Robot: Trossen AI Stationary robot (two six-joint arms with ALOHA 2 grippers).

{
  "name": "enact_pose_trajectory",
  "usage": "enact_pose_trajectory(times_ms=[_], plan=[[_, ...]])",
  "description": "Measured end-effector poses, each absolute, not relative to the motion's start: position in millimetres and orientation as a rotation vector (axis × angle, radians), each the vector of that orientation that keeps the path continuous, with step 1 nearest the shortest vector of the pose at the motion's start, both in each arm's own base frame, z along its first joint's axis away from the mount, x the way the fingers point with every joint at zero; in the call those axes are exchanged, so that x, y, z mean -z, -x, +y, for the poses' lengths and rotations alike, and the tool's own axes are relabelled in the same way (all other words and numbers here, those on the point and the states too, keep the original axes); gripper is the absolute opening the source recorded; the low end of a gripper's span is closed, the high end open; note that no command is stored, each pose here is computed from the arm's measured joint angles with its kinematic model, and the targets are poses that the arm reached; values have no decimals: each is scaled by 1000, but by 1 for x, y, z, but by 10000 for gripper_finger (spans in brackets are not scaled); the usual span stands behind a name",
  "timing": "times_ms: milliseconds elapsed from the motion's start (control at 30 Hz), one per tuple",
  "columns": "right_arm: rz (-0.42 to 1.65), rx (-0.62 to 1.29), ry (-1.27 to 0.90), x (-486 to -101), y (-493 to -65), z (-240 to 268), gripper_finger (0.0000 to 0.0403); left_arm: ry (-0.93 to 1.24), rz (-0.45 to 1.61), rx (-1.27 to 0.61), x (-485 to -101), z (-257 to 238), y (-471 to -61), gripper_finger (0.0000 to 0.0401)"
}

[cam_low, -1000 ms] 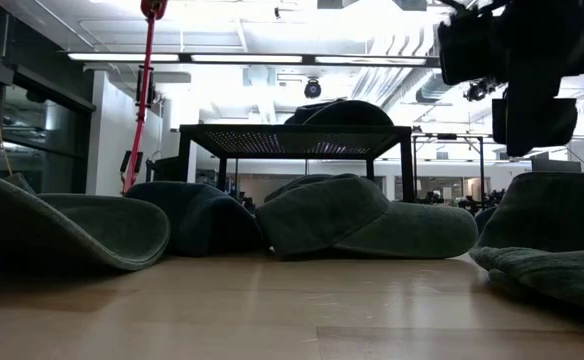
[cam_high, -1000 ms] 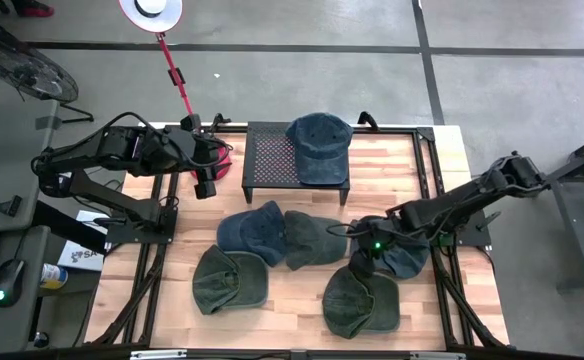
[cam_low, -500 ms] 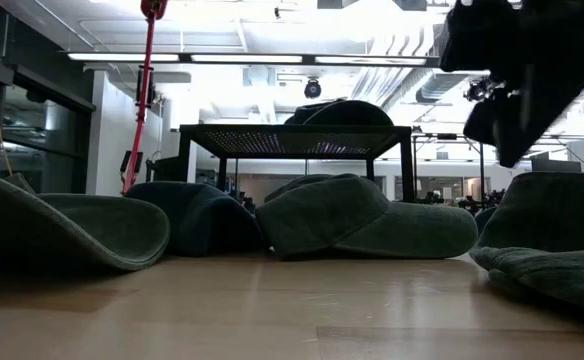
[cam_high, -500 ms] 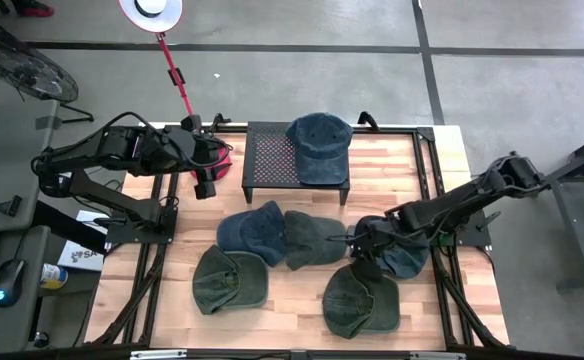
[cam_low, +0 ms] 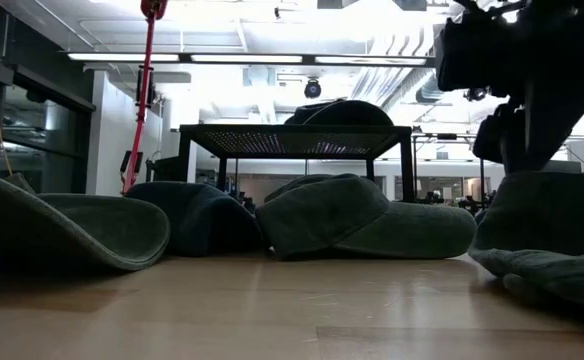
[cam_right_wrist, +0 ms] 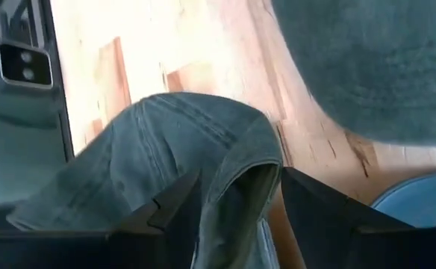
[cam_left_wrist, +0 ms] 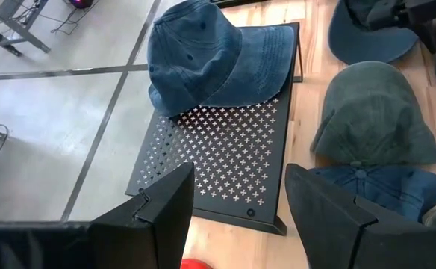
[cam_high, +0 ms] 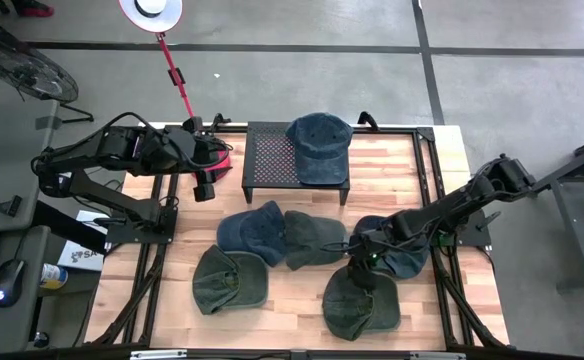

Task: Pick & Place hat
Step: Put the bottom right gray cap to the left of the blue cap on the shelf

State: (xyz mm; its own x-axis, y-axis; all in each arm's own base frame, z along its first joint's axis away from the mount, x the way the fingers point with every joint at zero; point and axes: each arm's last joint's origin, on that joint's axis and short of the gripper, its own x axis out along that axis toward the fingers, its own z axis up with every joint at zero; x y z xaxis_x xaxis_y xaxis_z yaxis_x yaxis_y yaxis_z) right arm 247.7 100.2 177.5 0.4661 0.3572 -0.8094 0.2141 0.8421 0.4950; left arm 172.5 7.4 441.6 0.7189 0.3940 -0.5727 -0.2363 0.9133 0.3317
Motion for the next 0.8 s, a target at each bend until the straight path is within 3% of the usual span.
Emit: enact_pose_trajectory(times_ms=[333,800], plan=[[1105,-62,-726,-179,-248,105,184,-242,686,-353,-442,7,-173,204],[1085,17,-889,-165,-262,111,289,-245,686,-352,-442,7,-173,204]])
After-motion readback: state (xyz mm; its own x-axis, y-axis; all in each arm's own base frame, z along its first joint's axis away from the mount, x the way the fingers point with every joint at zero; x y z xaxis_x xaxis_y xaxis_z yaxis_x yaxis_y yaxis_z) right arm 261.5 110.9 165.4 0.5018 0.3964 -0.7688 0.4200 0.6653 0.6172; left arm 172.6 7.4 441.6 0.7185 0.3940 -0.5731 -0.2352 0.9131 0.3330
